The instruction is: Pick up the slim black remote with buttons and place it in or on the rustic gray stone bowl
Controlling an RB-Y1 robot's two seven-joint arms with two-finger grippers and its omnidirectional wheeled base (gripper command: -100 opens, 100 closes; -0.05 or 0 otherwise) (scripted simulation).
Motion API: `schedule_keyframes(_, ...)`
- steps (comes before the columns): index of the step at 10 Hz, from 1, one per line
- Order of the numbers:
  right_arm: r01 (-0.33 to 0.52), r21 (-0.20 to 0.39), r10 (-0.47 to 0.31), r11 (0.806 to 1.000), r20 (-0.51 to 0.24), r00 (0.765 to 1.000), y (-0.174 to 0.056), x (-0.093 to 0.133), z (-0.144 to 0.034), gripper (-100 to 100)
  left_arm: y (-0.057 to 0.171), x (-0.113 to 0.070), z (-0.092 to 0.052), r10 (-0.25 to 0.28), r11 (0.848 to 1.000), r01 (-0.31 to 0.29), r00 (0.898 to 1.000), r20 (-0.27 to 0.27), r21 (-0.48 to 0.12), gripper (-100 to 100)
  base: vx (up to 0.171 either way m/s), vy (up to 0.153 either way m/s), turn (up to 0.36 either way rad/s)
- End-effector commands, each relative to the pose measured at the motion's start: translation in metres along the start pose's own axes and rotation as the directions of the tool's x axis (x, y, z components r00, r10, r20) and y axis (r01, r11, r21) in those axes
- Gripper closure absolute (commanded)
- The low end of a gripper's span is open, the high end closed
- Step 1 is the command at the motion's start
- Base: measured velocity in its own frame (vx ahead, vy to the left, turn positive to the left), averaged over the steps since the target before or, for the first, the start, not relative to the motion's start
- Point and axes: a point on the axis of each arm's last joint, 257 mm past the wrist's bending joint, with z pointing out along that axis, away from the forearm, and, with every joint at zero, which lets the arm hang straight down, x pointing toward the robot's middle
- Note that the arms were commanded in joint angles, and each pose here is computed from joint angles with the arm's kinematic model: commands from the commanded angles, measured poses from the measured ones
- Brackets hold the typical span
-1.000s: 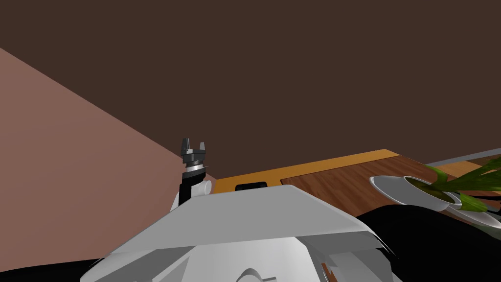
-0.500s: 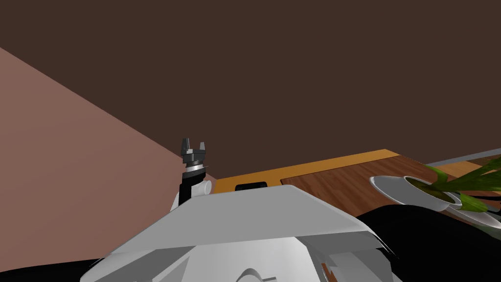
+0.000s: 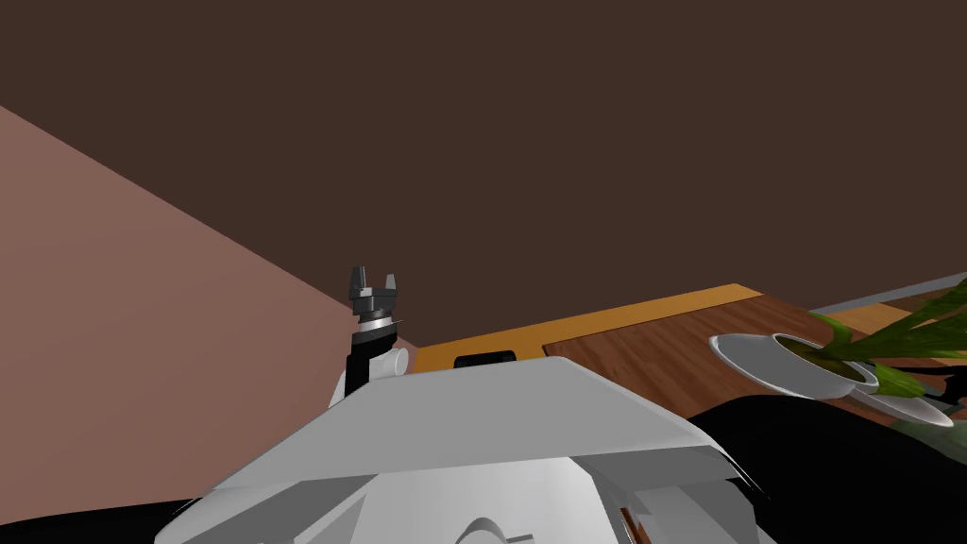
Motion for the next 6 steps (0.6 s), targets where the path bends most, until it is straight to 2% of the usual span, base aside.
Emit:
schedule_keyframes(1,-0.003,0.007,0.004,1.000,-0.002,1.000,-0.009,0.002,-0.011,100,0.000,0.000,0.000,0.000,1.000,0.000,1.000,0.000,0.000,0,-0.022,0.021,0.010)
schedule_keyframes(2,-0.005,0.009,0.005,1.000,-0.003,1.000,-0.013,0.002,-0.015,100,0.000,0.000,0.000,0.000,1.000,0.000,1.000,0.000,0.000,0,-0.037,0.024,0.002)
schedule_keyframes(6,-0.007,0.019,0.007,1.000,-0.009,1.000,-0.037,0.001,-0.048,100,0.000,0.000,0.000,0.000,1.000,0.000,1.000,0.000,0.000,0,-0.037,0.050,-0.013)
